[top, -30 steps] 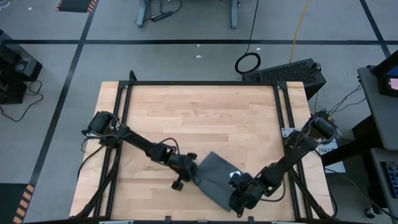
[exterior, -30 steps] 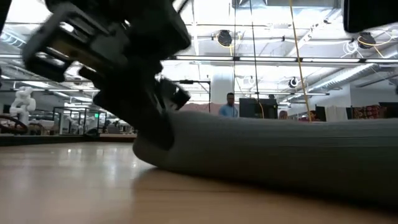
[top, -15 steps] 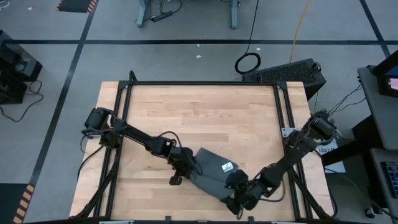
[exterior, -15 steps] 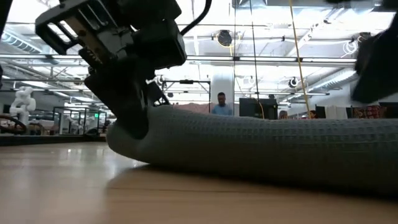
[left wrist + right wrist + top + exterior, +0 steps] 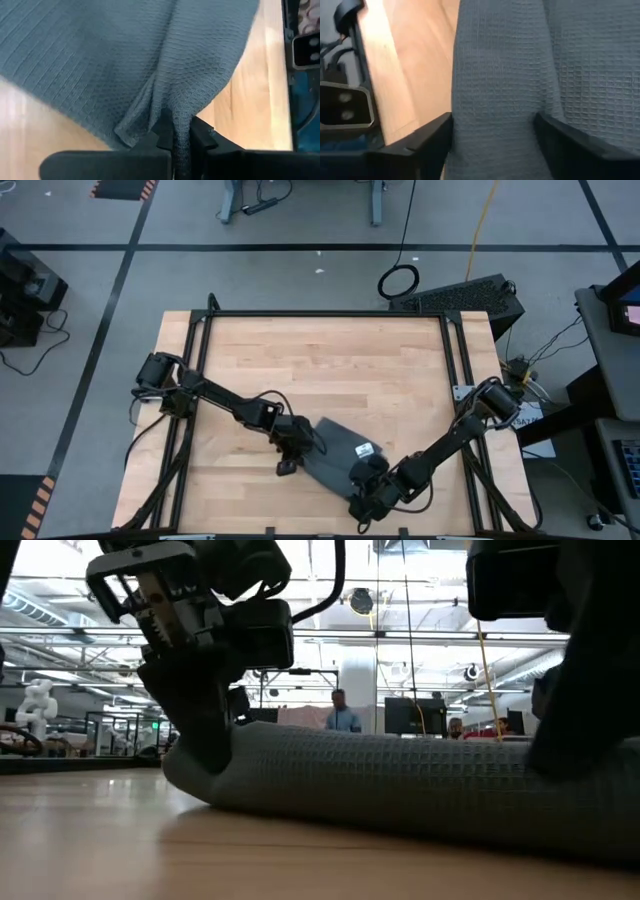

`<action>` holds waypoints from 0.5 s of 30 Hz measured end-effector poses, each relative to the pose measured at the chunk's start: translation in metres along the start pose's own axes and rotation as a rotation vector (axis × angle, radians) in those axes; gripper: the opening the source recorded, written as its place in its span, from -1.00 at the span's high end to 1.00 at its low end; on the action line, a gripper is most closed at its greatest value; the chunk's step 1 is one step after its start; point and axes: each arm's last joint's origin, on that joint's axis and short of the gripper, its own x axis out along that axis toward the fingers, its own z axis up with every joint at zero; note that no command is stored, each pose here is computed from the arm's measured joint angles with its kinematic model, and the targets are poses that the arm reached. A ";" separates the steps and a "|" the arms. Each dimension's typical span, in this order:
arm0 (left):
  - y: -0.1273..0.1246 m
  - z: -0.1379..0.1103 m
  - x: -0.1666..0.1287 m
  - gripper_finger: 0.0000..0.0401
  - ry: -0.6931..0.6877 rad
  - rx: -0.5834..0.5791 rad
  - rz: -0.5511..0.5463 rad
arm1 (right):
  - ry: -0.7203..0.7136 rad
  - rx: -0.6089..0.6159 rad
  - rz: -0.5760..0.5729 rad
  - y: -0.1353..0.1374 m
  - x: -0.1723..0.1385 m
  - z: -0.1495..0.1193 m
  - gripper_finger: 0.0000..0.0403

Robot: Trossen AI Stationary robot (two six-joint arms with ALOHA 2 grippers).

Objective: Roll towel
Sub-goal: Roll the gray towel on the center of table

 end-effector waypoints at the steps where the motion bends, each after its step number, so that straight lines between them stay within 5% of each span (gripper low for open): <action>1: -0.001 0.000 0.000 0.91 0.001 -0.021 -0.006 | 0.016 0.001 0.008 0.000 0.000 0.000 -0.36; 13: -0.020 0.005 -0.009 0.91 0.019 -0.300 -0.194 | 0.334 -0.084 0.198 -0.005 0.005 0.019 0.87; 15: -0.021 0.008 -0.011 0.91 0.030 -0.340 -0.253 | 0.376 -0.101 0.272 -0.003 0.006 0.024 0.94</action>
